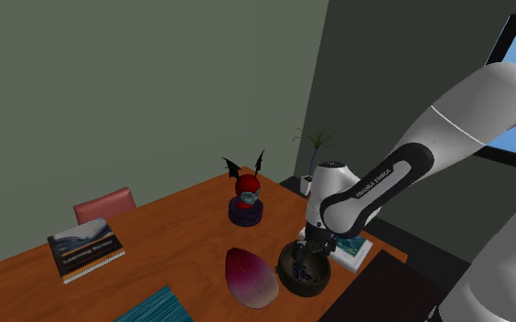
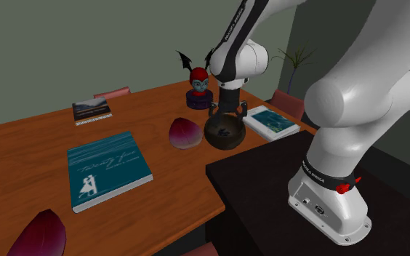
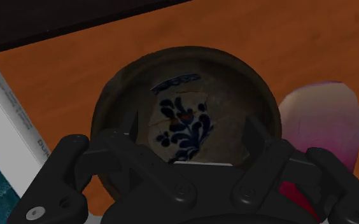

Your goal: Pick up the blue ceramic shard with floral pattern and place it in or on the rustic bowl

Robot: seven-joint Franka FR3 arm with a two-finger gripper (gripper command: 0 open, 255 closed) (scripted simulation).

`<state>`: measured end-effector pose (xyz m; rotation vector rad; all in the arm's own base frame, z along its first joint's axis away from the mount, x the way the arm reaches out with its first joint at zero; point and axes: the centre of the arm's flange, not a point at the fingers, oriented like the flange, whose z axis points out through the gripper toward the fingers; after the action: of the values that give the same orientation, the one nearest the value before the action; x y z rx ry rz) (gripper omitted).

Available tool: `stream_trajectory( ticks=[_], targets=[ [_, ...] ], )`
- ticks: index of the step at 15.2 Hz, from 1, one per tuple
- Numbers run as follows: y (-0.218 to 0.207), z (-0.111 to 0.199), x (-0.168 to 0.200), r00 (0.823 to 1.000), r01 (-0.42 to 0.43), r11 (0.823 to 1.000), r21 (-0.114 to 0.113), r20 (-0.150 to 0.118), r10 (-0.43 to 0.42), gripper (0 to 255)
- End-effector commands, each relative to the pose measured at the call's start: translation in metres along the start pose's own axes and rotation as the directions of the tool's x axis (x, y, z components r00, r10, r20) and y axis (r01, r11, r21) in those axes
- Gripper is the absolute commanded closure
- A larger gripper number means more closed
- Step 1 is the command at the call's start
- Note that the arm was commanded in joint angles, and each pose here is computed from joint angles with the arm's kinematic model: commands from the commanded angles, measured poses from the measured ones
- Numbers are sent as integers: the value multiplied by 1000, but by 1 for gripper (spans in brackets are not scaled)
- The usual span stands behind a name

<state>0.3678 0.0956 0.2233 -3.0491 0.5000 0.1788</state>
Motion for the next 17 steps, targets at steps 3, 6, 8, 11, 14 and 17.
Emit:
stream_trajectory(
  ticks=[3, 6, 8, 11, 14, 17],
  targets=[
    [0, 34, 3, 999, 39, 999, -31, 15, -39, 0],
    [1, 50, 3, 999, 39, 999, -31, 15, -39, 0],
    [1, 60, 2, 999, 39, 999, -31, 15, -39, 0],
    [1, 63, 2, 999, 39, 999, -31, 15, -39, 0],
    [1, 63, 2, 999, 39, 999, -31, 15, -39, 0],
    [3, 64, 3, 999, 39, 999, -31, 15, -39, 255]
  ],
)
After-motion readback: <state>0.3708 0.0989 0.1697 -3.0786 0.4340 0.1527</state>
